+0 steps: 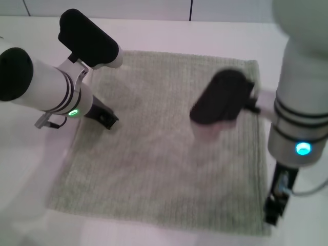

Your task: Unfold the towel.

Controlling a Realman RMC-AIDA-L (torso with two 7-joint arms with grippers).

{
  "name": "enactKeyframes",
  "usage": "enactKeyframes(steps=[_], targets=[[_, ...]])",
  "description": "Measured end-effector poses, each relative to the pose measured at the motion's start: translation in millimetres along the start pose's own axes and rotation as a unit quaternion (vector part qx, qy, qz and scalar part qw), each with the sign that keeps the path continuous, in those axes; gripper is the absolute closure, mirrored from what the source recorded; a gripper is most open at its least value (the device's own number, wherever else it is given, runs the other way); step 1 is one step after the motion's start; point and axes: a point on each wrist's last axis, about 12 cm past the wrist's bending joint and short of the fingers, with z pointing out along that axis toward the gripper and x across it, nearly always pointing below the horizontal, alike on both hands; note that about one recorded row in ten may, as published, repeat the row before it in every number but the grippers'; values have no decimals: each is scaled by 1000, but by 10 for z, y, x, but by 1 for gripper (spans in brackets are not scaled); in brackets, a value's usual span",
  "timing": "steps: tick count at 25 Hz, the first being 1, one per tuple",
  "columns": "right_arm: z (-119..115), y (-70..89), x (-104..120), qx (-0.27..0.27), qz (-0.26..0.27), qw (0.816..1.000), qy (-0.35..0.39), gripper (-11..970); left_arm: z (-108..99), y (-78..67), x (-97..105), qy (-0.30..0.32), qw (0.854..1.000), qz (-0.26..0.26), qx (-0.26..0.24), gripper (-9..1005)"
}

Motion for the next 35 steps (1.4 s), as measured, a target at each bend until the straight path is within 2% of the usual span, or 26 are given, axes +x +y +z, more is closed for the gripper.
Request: enactKeyframes(steps=[3, 8, 9, 10, 13, 14, 15, 17, 18, 19, 20, 22, 23, 24, 25, 28, 29, 30, 31, 32, 33, 34, 35], targets=[[-82, -56, -27, 10, 10, 999, -41, 558, -42, 1, -54, -11, 1000, 3, -3, 997], [-245, -160, -110, 32, 23, 989, -141, 444, -281, 66, -246, -61, 998, 10, -24, 997], [-274, -203, -123, 54, 28, 984, -168, 434, -281, 66, -246, -61, 998, 10, -24, 998], [-274, -203, -123, 54, 28, 984, -168, 424, -281, 66, -246, -61, 998, 10, -24, 998], [-296, -272, -123, 92, 40, 969, -227, 393, -586, 208, -399, -154, 984, 13, -88, 998], [-313, -283, -76, 101, 48, 953, -281, 390, -720, 284, -426, -211, 971, 5, -117, 998], [-313, -283, -76, 101, 48, 953, -281, 386, -720, 284, -426, -211, 971, 5, -117, 998], [-347, -306, 27, 117, 61, 926, -354, 380, -874, 399, -407, -278, 948, -13, -155, 998], [-359, -322, 66, 127, 65, 913, -382, 376, -955, 459, -372, -319, 930, -24, -178, 998], [-340, -372, 211, 155, 82, 874, -453, 373, -1083, 543, -258, -392, 892, -48, -219, 997], [-340, -372, 211, 155, 82, 874, -453, 370, -1083, 543, -258, -392, 892, -48, -219, 997], [-272, -429, 330, 181, 99, 834, -512, 363, -1139, 581, -147, -444, 859, -67, -245, 997], [-225, -454, 377, 191, 107, 816, -535, 360, -1141, 607, -18, -477, 834, -86, -264, 997], [-107, -519, 483, 218, 130, 769, -586, 356, -1099, 641, 193, -517, 796, -113, -292, 997], [-107, -519, 483, 218, 130, 769, -586, 353, -1099, 641, 193, -517, 796, -113, -292, 997], [96, -562, 589, 253, 160, 717, -630, 343, -925, 640, 540, -555, 754, -142, -320, 998], [218, -579, 615, 284, 172, 688, -645, 340, -792, 620, 760, -571, 734, -146, -338, 998], [218, -579, 615, 284, 172, 688, -645, 336, -792, 620, 760, -571, 734, -146, -338, 998], [271, -585, 622, 301, 176, 674, -652, 333, -721, 602, 881, -579, 723, -144, -349, 998], [355, -591, 638, 319, 182, 658, -657, 330, -667, 591, 962, -581, 718, -143, -356, 969], [448, -590, 653, 337, 188, 643, -662, 326, -667, 591, 962, -581, 718, -143, -356, 939], [520, -585, 670, 354, 192, 627, -667, 323, -513, 560, 1192, -568, 720, -147, -369, 910], [704, -556, 725, 393, 198, 588, -679, 320, -461, 553, 1271, -560, 725, -155, -368, 881]])
